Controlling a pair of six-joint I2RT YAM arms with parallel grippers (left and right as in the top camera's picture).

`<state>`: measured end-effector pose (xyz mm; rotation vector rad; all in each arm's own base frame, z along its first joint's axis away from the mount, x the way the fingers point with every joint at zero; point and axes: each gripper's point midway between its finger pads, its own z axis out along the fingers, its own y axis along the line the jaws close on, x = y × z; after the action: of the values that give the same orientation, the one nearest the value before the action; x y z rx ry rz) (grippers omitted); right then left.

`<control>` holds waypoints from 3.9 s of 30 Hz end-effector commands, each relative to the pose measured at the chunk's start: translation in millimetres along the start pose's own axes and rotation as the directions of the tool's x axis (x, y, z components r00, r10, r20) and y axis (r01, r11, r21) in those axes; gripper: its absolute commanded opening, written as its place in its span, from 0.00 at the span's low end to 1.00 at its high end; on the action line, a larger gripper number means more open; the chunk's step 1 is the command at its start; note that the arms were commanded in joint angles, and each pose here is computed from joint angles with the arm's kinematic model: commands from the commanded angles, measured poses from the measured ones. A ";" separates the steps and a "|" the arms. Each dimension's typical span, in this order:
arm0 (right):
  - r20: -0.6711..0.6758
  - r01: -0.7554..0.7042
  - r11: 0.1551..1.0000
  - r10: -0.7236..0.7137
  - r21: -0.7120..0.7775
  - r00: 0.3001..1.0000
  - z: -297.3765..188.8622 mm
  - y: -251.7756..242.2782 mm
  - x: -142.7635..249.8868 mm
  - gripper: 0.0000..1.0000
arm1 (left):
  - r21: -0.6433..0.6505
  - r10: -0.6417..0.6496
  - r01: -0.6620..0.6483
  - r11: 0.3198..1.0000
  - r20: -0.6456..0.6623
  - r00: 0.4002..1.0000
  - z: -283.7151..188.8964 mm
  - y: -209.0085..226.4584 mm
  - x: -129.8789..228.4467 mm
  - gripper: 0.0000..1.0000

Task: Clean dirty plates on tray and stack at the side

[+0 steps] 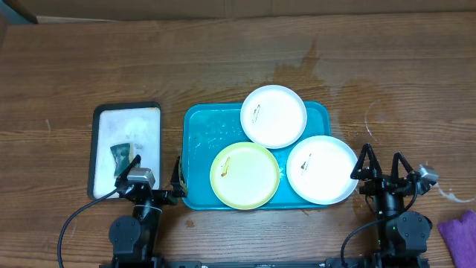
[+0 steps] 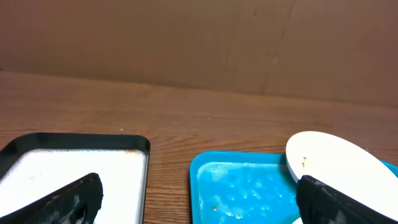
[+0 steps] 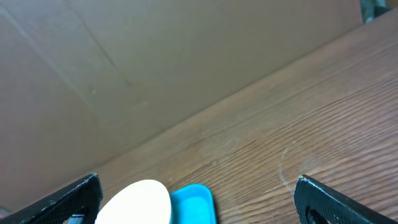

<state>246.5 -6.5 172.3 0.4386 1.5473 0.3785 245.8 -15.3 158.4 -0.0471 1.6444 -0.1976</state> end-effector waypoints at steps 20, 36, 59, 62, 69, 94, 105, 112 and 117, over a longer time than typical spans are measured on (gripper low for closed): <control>-0.457 0.161 0.987 -0.150 -0.015 0.877 -10.0 110.6 -132.9 1.00 | 0.003 0.023 -0.023 1.000 0.003 1.000 -0.3 -0.9 0.3 1.00; -0.958 -0.097 0.994 0.082 0.057 0.276 25.6 161.9 -59.6 0.40 | 0.003 0.023 -0.023 1.000 0.003 1.000 -0.3 -0.9 0.3 1.00; -0.993 0.203 0.979 0.006 0.030 0.116 -48.5 204.3 133.8 1.00 | 0.003 0.023 -0.023 1.000 0.003 1.000 -0.3 -0.9 0.3 1.00; -0.988 0.208 0.971 0.089 0.114 0.128 -49.7 199.4 137.3 0.70 | 0.003 0.023 -0.023 1.000 0.003 1.000 -0.3 -0.9 0.3 1.00; -0.963 0.274 0.930 0.200 0.245 0.181 -57.1 166.3 176.0 0.50 | 0.003 0.023 -0.023 1.000 0.003 1.000 -0.3 -0.9 0.3 1.00; -0.853 0.287 0.828 0.367 0.481 0.371 -40.7 114.7 225.5 0.37 | 0.003 0.023 -0.023 1.000 0.003 1.000 -0.3 -0.9 0.3 1.00; -0.861 0.282 0.825 0.408 0.490 0.302 -45.5 117.5 249.7 0.31 | 0.003 0.023 -0.023 1.000 0.003 1.000 -0.3 -0.9 0.3 1.00; -0.881 0.237 0.865 0.371 0.443 0.293 -36.7 131.7 252.0 0.17 | 0.003 0.023 -0.023 1.000 0.003 1.000 -0.3 -0.9 0.3 1.00; -0.946 0.216 0.947 0.175 0.238 0.274 -22.0 151.2 252.7 0.11 | 0.003 0.023 -0.023 1.000 0.003 1.000 -0.3 -0.9 0.3 1.00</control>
<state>220.7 240.1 22.0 0.6892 2.9137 0.3365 245.8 -15.3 158.3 -0.0468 1.6447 -0.1973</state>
